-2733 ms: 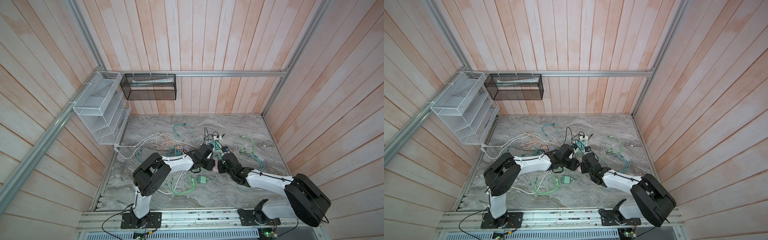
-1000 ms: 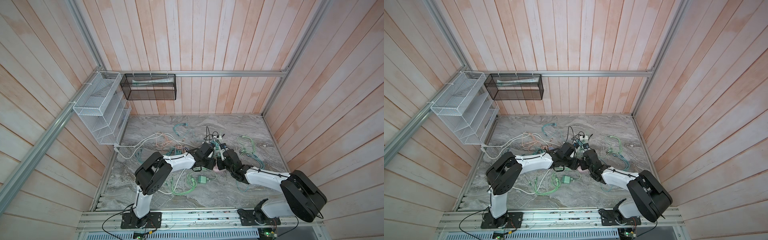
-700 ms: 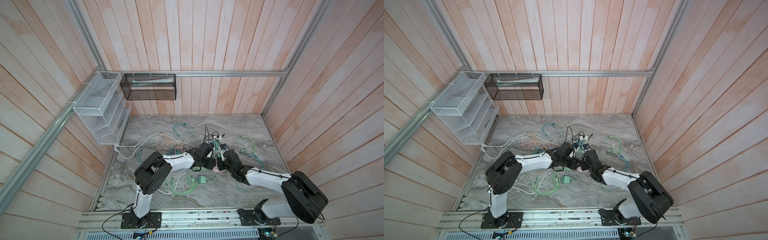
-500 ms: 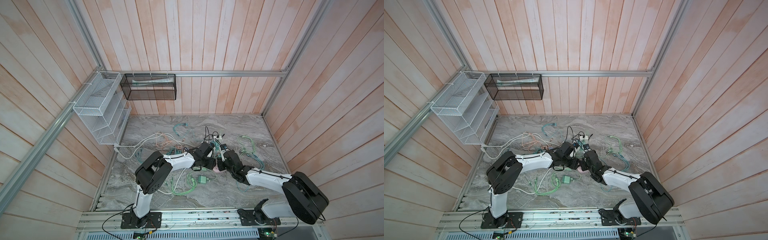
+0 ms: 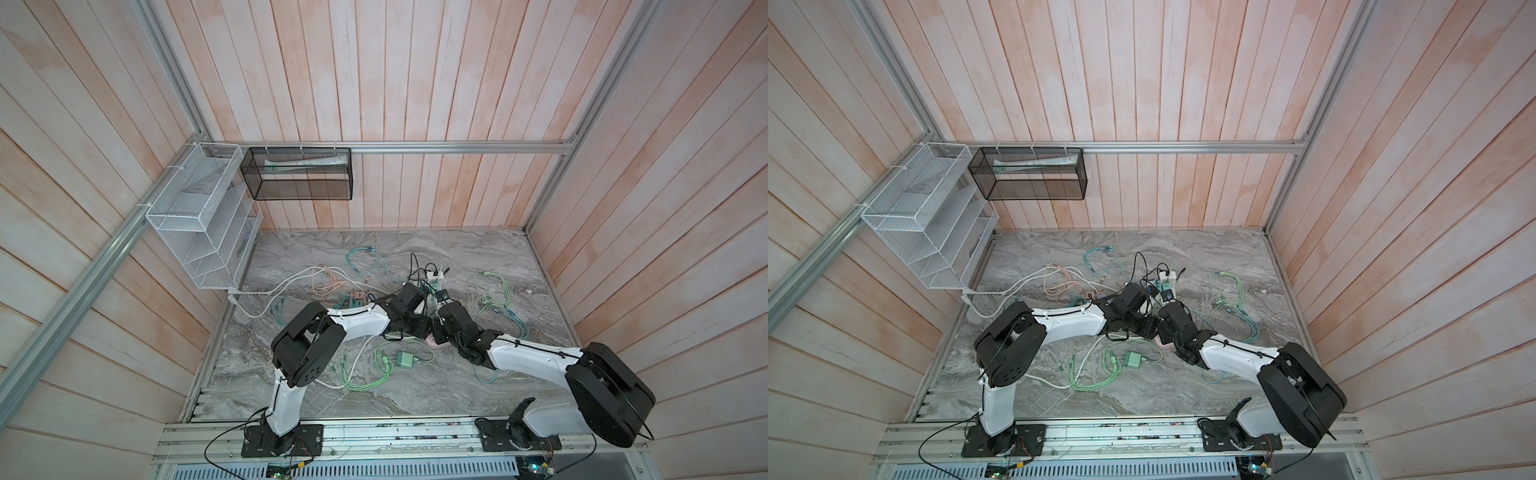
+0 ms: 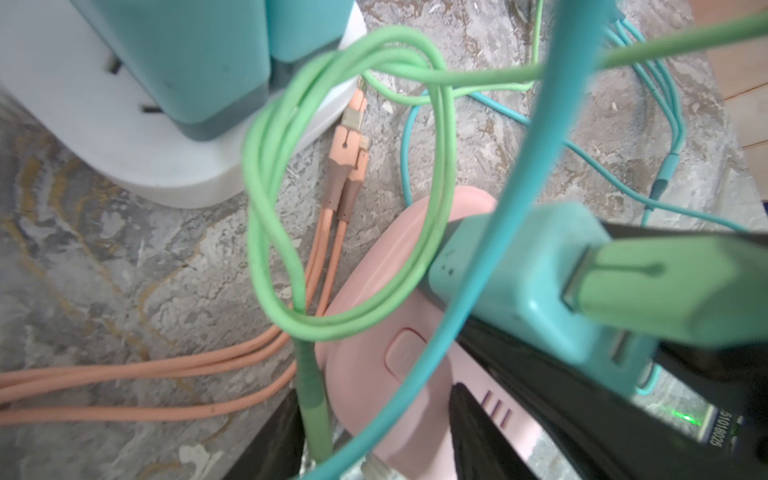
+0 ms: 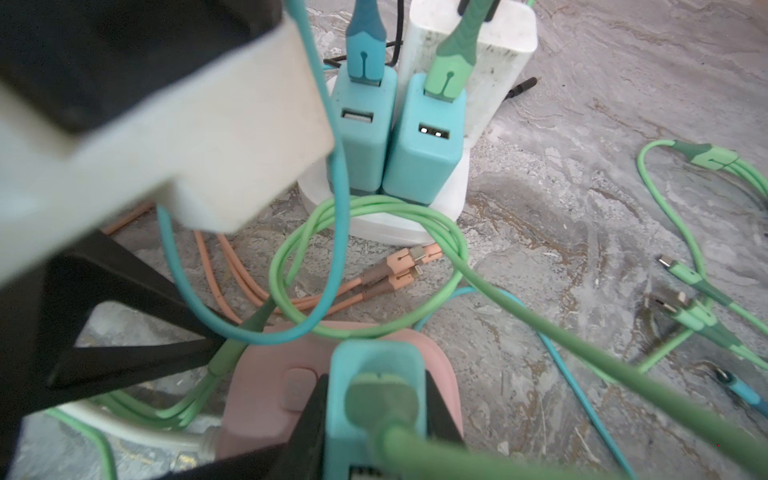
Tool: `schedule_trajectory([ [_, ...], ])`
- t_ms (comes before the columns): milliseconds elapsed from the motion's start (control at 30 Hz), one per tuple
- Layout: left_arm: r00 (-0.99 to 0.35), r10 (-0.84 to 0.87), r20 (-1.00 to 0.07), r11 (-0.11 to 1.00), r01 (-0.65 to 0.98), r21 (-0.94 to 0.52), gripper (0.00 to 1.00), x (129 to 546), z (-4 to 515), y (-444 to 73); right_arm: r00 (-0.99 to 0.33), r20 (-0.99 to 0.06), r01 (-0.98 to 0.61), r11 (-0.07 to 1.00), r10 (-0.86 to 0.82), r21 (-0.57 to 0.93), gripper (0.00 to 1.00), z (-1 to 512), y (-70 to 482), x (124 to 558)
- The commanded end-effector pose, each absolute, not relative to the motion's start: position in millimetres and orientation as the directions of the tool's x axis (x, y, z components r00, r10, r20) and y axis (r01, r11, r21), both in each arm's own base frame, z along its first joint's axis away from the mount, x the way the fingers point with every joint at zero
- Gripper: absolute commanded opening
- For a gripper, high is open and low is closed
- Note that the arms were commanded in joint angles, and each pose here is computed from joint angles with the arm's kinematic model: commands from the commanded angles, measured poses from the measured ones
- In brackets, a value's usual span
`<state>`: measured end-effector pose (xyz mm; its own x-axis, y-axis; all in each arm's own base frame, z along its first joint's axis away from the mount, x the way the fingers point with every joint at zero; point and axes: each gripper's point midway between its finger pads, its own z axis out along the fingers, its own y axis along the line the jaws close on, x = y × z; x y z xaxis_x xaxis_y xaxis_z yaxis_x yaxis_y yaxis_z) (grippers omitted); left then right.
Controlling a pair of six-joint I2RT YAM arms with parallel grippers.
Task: Pull the plug off the socket
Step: 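Close the right gripper on the teal charger while the left gripper holds the pink strip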
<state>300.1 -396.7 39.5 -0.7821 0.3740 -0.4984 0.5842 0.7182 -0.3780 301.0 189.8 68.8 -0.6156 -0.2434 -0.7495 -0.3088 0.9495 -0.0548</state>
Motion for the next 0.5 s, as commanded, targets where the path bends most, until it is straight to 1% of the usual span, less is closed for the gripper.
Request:
schedule_trajectory([
  [0,-0.846,0.438,-0.305,0.809,0.519,-0.277,0.56,278,-30,-352,-0.605,-0.768,-0.313,0.95,-0.209,-0.012,0.0,76,202,299],
  [67,-0.847,0.439,-0.3,0.81,0.517,-0.275,0.56,277,-32,-350,-0.603,-0.777,-0.296,0.955,-0.182,0.005,0.0,80,202,300],
  [200,-0.848,0.439,-0.297,0.813,0.516,-0.271,0.56,277,-34,-349,-0.593,-0.798,-0.3,0.949,-0.106,0.097,0.0,97,208,303],
  [367,-0.849,0.438,-0.296,0.812,0.515,-0.275,0.56,276,-34,-349,-0.601,-0.794,-0.288,0.952,-0.093,0.107,0.0,104,207,303],
  [467,-0.849,0.441,-0.292,0.814,0.515,-0.268,0.56,275,-36,-347,-0.596,-0.802,-0.264,0.954,-0.048,0.139,0.0,111,203,304],
])
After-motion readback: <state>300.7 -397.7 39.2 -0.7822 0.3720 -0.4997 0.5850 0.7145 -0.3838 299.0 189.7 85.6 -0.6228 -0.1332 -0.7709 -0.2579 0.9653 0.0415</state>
